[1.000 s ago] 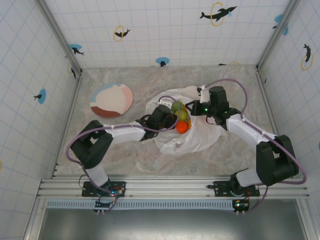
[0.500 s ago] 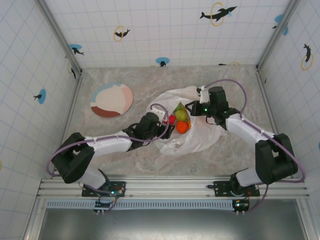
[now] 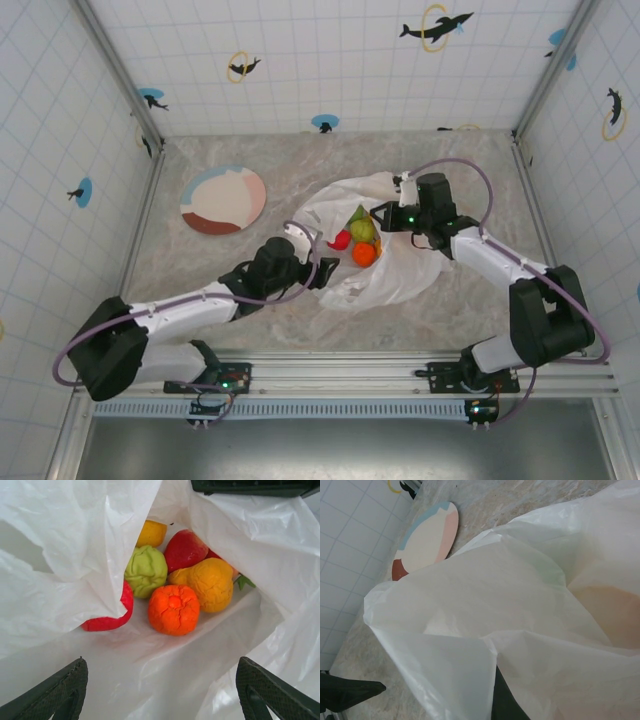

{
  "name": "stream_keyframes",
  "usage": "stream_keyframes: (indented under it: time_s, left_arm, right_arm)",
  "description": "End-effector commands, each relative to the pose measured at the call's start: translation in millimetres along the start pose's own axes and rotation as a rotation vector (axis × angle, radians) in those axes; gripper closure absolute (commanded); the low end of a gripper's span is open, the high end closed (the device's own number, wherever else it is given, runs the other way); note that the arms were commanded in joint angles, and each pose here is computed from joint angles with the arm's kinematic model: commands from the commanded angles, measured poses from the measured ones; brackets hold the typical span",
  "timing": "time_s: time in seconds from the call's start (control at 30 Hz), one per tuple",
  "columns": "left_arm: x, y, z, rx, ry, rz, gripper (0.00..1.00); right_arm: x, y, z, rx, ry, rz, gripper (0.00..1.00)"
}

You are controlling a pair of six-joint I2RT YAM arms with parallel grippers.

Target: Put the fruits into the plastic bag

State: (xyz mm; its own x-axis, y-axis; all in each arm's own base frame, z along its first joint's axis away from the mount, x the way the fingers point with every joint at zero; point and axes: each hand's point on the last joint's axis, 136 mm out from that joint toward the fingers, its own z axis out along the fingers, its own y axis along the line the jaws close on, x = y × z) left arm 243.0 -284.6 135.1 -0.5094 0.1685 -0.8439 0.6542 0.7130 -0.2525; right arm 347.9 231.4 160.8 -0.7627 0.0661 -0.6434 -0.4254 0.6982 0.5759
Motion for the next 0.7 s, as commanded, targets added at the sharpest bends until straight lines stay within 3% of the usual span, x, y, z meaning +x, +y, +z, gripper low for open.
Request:
stream_keyframes:
  time_s: [0.0, 0.27, 0.67]
  left_arm:
    - [3, 25, -7, -0.088, -0.011, -0.034, 0.21]
    - [38, 84, -11, -0.199, 0.048, -0.352, 0.21]
    - [67, 88, 18, -0.212, 0.177, -0.468, 0.2]
  right_arm:
    - [-9, 2, 2, -0.02, -0.026, -0.016, 1.0]
    - [-13, -1, 0, -0.015, -0.034, -0.019, 1.0]
    - [-28, -15, -24, 0.019, -0.095, -0.005, 1.0]
